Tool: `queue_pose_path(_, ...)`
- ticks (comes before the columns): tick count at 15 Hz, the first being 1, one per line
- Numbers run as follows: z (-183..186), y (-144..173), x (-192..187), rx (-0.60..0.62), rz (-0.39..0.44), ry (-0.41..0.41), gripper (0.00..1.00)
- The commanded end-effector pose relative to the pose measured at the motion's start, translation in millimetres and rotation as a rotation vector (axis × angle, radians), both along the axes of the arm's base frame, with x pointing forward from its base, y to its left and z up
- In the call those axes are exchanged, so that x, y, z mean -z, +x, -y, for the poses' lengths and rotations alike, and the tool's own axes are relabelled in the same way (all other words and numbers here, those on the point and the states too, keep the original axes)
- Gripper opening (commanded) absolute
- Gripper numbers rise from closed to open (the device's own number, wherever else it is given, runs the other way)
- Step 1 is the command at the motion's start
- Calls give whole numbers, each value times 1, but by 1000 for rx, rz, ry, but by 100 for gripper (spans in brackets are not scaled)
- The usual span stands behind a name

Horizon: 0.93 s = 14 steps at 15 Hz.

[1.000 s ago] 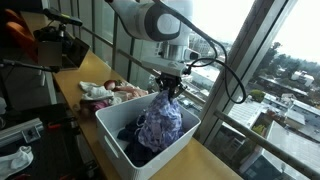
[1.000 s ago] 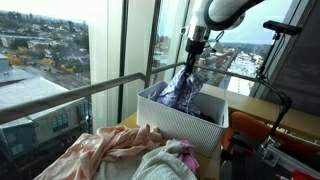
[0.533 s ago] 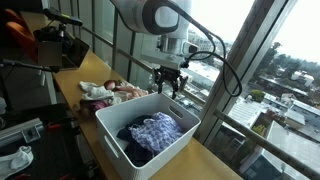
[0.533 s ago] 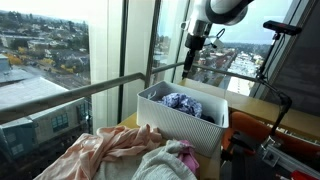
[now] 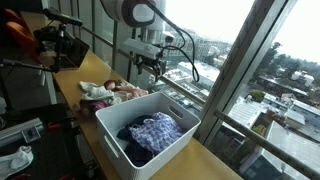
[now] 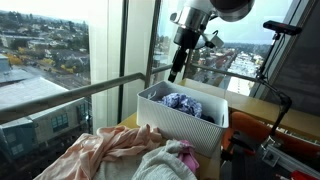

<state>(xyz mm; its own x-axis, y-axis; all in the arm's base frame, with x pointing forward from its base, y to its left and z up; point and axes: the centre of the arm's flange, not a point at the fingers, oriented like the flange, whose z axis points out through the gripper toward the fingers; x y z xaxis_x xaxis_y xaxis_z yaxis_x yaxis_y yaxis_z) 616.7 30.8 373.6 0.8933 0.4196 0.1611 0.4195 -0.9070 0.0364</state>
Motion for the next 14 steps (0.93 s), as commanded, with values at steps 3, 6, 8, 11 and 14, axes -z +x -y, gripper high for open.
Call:
queue_pose_path(3, -93, -8, 85, -107, -68, 93, 100)
queue_pose_path(6, -125, -14, 125, -151, -127, 113, 100)
queue_pose_path(8, -139, -15, 147, -171, -156, 121, 100)
queue_pose_path(11, -153, -20, 168, -192, -195, 128, 100)
queue_pose_path(14, -167, -22, 190, -216, -235, 127, 100)
